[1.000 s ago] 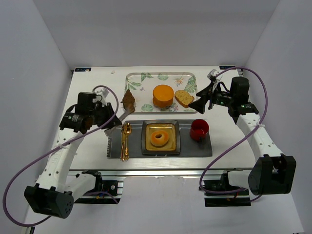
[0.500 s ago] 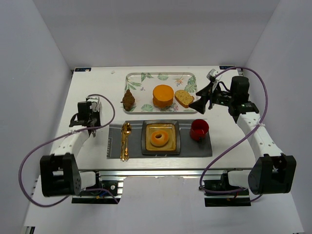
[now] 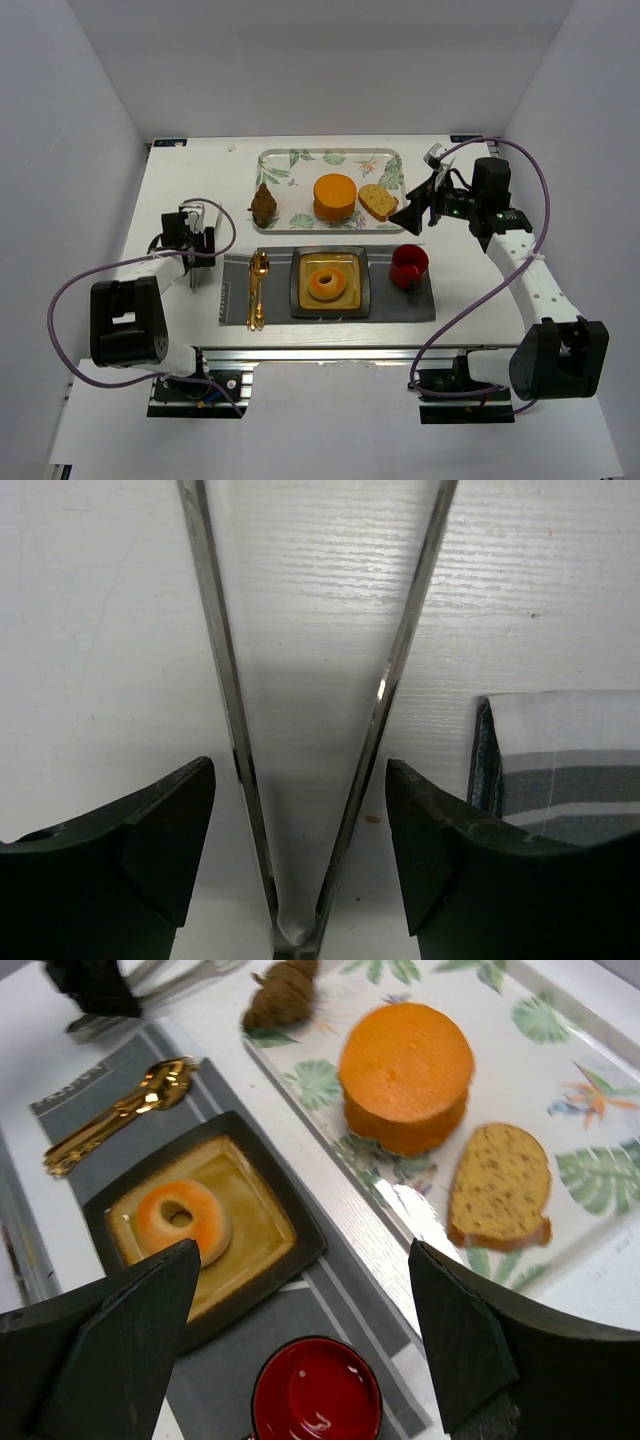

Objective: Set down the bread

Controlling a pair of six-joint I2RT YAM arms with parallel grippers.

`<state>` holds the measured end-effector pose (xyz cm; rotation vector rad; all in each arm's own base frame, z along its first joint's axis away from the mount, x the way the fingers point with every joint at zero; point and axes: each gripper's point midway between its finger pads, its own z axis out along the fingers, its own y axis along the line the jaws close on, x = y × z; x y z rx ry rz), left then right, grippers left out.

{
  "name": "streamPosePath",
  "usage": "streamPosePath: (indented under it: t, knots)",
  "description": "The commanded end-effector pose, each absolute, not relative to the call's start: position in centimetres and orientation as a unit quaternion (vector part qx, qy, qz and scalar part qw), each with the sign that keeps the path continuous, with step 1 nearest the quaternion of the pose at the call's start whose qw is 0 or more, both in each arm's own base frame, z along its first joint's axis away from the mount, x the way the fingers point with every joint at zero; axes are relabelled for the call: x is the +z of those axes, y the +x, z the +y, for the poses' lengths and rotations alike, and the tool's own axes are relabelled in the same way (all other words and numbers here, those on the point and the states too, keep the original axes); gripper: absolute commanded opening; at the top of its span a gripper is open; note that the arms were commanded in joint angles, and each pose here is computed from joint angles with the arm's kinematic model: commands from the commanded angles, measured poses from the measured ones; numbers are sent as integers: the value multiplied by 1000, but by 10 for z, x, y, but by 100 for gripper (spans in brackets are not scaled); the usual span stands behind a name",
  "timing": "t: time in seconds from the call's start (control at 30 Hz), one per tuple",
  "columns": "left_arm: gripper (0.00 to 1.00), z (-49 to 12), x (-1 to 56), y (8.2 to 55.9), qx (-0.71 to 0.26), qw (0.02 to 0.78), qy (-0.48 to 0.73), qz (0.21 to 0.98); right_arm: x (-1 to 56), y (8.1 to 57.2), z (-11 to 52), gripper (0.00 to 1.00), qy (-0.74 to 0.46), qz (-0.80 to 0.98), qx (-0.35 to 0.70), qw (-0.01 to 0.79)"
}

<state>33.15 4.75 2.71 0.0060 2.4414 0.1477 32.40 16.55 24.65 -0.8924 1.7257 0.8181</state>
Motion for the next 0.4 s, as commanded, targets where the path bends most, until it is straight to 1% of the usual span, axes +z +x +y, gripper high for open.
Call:
streamPosePath:
  t: [0.0,0.03,0.07,0.1,0.13,0.17,0.2,0.27,0.33,0.37]
  knots:
    - [79,55,63,341,62,396,-34,915,250,345,154,90,-306,761,301,487]
    - [84,56,74,345,62,408,-43,910,245,353,146,89,-290,778,275,485]
    - [85,57,81,344,61,411,-50,908,247,359,143,89,-282,785,261,486]
    - [85,54,97,346,53,433,-54,898,242,361,141,89,-271,795,256,478]
    - [91,52,108,347,47,445,-56,892,242,366,137,89,-261,801,243,481]
    - [98,51,124,351,44,463,-59,883,245,368,136,89,-256,801,240,485]
    - [98,50,132,348,33,469,-88,878,246,370,136,89,-253,800,241,488]
    - [98,44,170,345,14,507,-99,856,252,372,141,90,-258,793,245,495]
    - [98,29,204,339,-25,545,-92,833,255,371,149,89,-267,784,257,497]
    - [97,23,211,335,-40,549,-90,830,256,369,157,90,-278,777,267,498]
